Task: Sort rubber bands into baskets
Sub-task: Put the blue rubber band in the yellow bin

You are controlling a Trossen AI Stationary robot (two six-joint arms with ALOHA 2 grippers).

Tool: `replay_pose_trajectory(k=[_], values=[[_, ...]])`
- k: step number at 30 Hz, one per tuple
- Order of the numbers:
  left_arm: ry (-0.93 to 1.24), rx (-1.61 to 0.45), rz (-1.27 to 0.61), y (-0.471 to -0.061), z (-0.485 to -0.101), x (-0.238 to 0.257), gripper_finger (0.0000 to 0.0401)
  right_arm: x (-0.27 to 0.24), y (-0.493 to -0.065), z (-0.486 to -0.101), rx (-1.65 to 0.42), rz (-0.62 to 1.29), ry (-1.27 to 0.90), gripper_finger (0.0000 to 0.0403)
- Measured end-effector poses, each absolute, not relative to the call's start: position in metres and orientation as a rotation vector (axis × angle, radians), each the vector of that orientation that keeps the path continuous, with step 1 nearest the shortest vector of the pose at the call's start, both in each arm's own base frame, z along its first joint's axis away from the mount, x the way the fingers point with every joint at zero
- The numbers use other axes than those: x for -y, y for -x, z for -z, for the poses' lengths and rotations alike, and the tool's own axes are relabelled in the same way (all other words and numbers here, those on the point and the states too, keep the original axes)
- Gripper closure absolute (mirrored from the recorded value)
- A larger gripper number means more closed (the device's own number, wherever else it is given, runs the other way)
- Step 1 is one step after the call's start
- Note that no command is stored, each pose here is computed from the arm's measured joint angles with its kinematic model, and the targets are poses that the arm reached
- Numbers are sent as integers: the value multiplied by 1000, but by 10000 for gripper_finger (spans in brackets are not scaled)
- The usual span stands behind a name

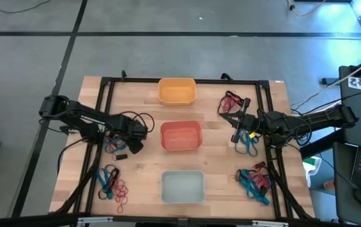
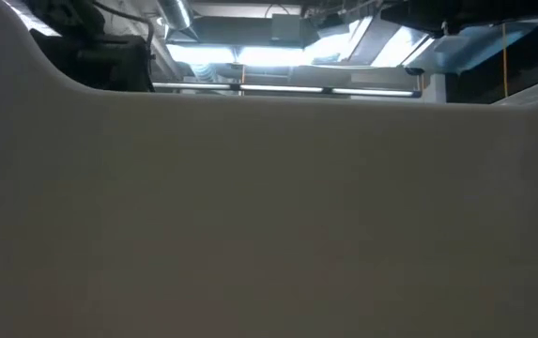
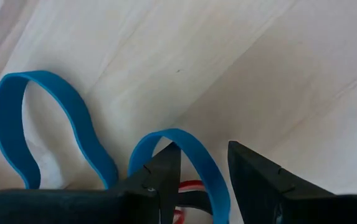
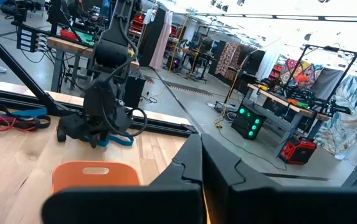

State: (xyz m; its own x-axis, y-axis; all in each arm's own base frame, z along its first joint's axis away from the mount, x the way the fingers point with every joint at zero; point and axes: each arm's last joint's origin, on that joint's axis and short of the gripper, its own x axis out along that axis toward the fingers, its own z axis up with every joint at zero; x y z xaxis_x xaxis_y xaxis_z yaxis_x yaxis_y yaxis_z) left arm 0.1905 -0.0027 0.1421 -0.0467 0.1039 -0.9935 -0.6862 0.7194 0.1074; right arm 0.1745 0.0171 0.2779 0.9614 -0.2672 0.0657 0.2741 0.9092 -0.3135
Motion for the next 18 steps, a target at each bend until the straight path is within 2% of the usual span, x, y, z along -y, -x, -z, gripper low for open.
replay_pose_trajectory(k=[9,18], values=[[501,-1501,-656,-192,-141,3,278,-17,-174,-278,21,279,327,402],[478,-1495,-620,-195,-144,3,370,-17,-174,-278,18,280,351,402]])
